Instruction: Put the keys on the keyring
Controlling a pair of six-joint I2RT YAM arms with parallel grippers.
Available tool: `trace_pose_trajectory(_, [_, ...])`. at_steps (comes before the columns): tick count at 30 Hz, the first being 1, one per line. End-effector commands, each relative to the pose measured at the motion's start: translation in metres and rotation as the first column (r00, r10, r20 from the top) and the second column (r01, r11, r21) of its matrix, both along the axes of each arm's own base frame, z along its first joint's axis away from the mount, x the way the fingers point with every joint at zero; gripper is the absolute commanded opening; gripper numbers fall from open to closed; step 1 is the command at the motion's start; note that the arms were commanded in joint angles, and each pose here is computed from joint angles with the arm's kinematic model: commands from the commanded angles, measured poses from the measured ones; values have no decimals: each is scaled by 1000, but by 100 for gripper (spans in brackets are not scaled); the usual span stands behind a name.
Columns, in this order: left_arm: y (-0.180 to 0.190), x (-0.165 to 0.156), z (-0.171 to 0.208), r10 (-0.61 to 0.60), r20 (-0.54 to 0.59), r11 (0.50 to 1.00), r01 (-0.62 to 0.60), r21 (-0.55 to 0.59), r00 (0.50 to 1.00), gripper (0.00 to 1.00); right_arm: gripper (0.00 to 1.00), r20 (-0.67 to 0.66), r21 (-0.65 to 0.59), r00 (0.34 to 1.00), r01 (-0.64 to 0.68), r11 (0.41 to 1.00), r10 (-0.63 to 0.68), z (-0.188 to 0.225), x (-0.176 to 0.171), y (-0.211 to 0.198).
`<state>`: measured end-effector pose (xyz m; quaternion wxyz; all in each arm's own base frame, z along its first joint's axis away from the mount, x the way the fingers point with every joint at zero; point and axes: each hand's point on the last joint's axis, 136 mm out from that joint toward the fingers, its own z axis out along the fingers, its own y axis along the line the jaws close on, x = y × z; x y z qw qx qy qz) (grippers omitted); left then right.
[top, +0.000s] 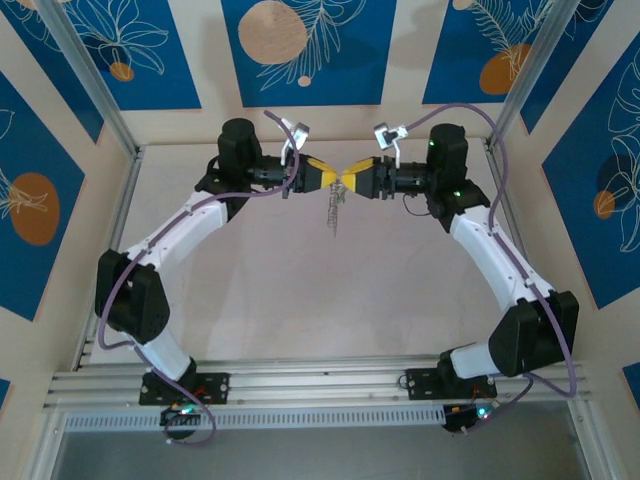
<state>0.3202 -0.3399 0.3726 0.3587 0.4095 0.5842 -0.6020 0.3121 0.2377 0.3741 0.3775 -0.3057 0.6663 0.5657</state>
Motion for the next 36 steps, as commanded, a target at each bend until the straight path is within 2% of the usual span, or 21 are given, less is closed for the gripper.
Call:
trace_pose_trajectory(1, [2,2,32,56,61,994,-50,-99,997,0,43,42,30,998,46,998,-48,15,-8,-15])
trace_pose_trajectory(5, [7,5,46,116,61,980,-105,-168,991,0,44,36,43,993,114,993,-115,7,-10,-25])
trace_pose_trajectory(12, [21,11,74,237,31,928,-216,-302,971,0,45,47,108,952,295,949,-301,-3,-3,-39])
trace_pose_trajectory(17, [27,10,86,277,21,905,-254,-340,961,0,45,75,160,924,361,919,-376,4,5,-43])
trace_pose_trajectory(36, [32,19,83,332,-46,886,-329,-328,942,0,49,180,217,933,272,937,-312,49,17,-8])
